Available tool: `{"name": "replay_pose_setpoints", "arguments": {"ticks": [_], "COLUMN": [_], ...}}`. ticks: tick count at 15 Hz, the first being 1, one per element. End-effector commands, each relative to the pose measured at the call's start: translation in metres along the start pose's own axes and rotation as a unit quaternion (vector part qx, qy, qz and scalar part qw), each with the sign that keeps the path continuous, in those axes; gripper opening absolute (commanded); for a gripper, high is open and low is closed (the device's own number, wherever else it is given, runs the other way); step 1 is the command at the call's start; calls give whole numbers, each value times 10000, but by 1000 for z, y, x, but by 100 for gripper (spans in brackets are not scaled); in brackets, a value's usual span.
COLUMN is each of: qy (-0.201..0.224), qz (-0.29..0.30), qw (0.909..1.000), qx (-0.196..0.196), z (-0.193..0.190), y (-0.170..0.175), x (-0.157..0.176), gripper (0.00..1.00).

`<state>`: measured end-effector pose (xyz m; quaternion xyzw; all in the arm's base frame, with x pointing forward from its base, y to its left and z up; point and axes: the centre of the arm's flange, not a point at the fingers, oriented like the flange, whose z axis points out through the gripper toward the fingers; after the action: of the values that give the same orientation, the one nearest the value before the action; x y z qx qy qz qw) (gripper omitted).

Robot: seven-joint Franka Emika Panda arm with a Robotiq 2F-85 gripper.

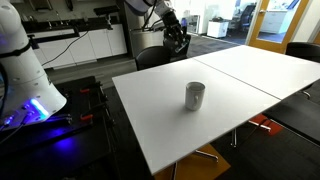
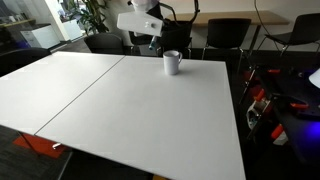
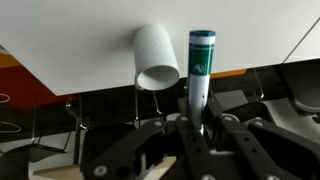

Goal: Place the marker inside the mug

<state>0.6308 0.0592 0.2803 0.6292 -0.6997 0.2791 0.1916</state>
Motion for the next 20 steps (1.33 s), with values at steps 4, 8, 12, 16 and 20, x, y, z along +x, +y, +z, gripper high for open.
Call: {"name": "replay_pose_setpoints", "arguments": {"ticks": [4, 8, 12, 16, 20], "qy": [703, 1103, 1540, 1840, 1699], "qz": [587, 494, 206, -140, -215], "qw": [9944, 9923, 9868, 9793, 9815], "qx": [-526, -288, -461, -836, -857], "z": [16, 31, 51, 70, 78], "y": [-7, -22, -32, -31, -21], "x": [15, 33, 43, 45, 41], "gripper": [5, 5, 5, 5, 20]}}
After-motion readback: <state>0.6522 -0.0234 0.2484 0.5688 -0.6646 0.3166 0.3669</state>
